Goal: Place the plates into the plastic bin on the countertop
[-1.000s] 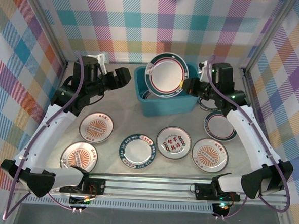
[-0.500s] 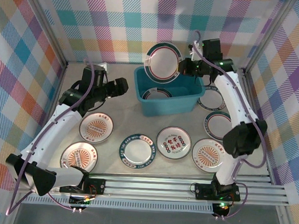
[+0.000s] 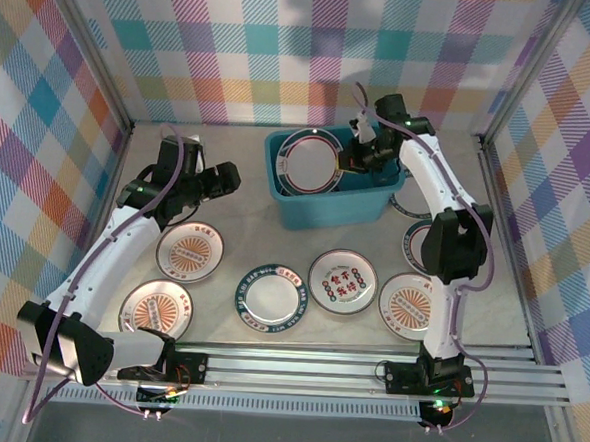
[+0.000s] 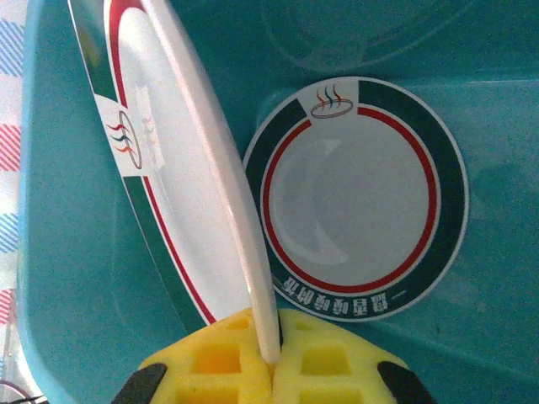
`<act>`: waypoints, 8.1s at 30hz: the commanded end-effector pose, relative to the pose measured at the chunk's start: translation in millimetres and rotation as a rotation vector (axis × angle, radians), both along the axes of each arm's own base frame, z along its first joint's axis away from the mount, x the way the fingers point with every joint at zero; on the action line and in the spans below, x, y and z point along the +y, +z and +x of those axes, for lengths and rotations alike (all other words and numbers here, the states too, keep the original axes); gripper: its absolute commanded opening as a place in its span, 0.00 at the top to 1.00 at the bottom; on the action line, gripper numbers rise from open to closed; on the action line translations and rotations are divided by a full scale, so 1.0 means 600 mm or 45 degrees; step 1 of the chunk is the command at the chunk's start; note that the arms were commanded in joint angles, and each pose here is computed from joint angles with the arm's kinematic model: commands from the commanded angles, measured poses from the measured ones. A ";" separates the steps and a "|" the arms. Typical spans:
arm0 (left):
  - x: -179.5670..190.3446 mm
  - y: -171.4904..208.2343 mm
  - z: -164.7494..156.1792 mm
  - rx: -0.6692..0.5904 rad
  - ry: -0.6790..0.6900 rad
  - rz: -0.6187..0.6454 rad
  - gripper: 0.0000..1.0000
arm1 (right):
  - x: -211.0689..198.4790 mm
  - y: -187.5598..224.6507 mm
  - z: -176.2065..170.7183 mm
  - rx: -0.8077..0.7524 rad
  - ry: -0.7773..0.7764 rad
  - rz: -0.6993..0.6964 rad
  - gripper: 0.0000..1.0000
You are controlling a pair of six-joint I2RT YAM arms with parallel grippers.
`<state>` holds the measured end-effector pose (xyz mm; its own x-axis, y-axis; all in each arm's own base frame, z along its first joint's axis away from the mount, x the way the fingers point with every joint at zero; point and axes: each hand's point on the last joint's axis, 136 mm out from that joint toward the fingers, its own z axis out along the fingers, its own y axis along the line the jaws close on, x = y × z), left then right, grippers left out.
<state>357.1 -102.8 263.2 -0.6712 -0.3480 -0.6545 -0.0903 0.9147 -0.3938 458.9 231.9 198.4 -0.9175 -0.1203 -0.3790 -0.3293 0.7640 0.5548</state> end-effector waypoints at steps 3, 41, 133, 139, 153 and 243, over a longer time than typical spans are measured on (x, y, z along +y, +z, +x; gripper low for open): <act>0.001 -0.017 -0.001 0.026 0.002 -0.017 0.17 | 0.019 -0.001 -0.010 0.040 0.127 0.048 1.00; 0.022 -0.090 -0.064 0.282 -0.073 0.130 0.17 | 0.011 -0.097 0.019 0.123 0.040 -0.172 0.13; 0.145 -0.423 -0.121 1.030 0.001 0.068 0.72 | -0.073 0.028 -0.258 -0.128 -0.212 -0.005 0.01; 0.135 -0.399 -0.117 0.990 -0.013 0.030 0.90 | -0.075 0.035 -0.258 -0.136 -0.222 0.000 0.01; 0.119 -0.254 -0.083 0.643 0.013 -0.060 1.00 | -0.063 0.076 -0.265 -0.110 -0.202 0.053 0.00; -0.082 0.098 0.000 -0.117 -0.266 -0.166 0.13 | 0.030 0.170 -0.037 -0.202 -0.054 0.400 1.00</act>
